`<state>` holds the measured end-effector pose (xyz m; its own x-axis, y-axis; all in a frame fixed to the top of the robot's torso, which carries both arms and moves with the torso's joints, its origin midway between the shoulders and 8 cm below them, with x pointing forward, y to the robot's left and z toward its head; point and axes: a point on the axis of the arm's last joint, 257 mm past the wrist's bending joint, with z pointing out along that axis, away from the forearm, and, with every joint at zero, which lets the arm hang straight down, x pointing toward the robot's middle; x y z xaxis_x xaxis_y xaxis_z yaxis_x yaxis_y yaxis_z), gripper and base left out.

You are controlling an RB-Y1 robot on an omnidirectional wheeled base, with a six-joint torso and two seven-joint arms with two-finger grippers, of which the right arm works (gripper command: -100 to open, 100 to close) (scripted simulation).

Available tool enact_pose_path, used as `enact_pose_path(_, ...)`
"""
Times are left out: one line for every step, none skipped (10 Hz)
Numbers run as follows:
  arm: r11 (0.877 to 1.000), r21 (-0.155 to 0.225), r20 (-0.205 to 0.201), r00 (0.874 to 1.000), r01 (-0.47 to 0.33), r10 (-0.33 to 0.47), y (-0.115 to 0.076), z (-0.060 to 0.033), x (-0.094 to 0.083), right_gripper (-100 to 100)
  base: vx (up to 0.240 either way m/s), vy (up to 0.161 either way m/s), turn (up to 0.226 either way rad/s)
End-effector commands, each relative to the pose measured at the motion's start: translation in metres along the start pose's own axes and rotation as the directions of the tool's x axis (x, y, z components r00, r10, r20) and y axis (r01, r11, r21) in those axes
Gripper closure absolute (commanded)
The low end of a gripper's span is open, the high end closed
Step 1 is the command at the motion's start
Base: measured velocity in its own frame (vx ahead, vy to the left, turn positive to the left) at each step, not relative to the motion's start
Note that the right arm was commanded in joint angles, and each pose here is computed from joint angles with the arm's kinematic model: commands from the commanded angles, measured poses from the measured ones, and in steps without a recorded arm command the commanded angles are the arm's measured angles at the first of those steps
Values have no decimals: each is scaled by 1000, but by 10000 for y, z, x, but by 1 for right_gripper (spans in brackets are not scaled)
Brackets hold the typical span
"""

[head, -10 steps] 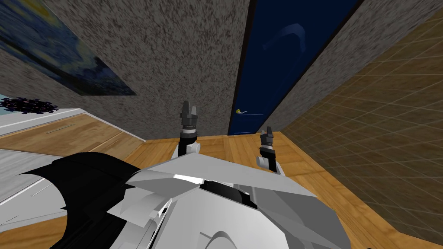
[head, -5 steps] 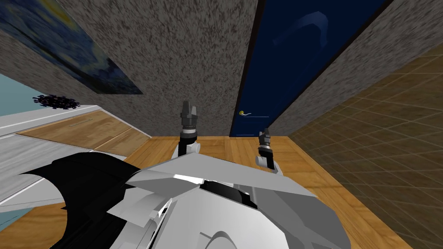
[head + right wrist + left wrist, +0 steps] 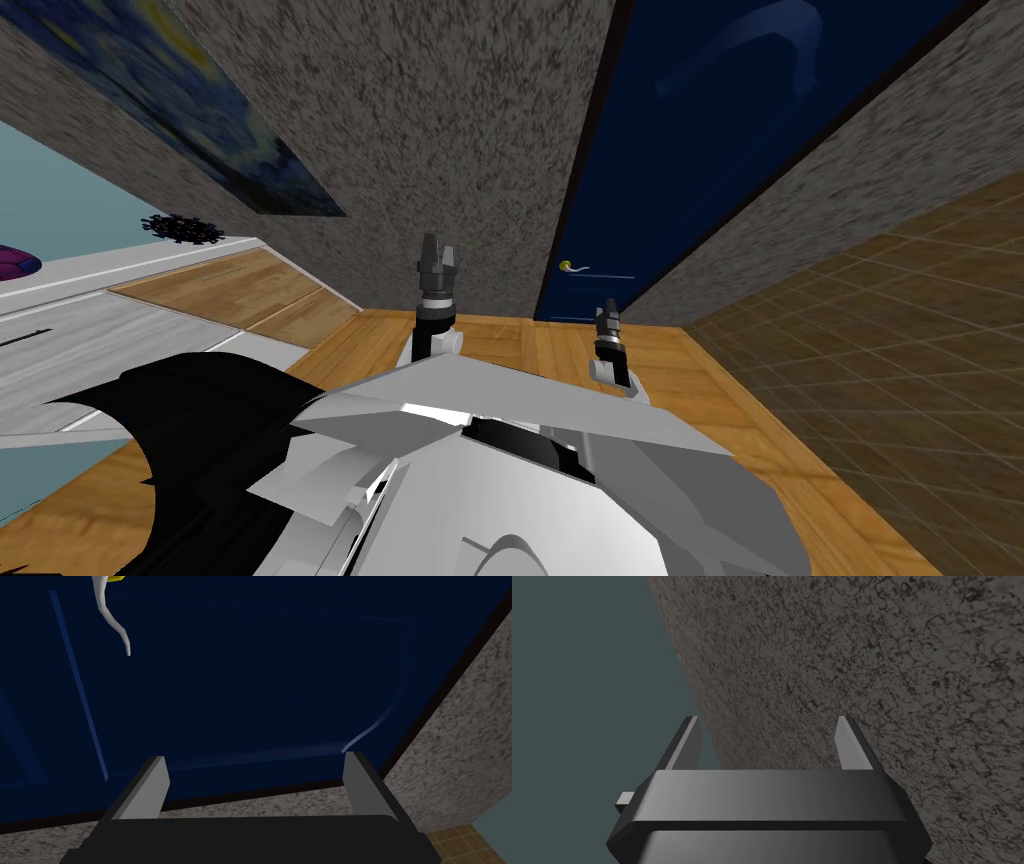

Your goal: Pull the door open

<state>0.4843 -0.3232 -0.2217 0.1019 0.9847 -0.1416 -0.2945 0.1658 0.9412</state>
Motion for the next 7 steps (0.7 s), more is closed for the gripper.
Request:
enact_pose_path(1000,26,2,1000,-4,4,-135,3,-25,-100,76,-48,175)
enact_pose_path(999,41,3,1000,-7,7,-210,5,-35,-100,84,-65,148)
enact_pose_path(998,56,5,1000,-9,9,-285,7,-45,-100,93,-50,156)
enact_pose_path(997,71,6,1000,-12,11,-355,8,-55,-100,94,-51,131)
enact_pose_path(996,85,8,1000,-14,13,-424,8,-66,-100,89,-55,114)
enact_pose_path(995,99,10,1000,-16,15,-492,7,-77,-100,84,-57,142)
enact_pose_path(993,113,12,1000,-18,16,-558,6,-89,-100,84,-47,135)
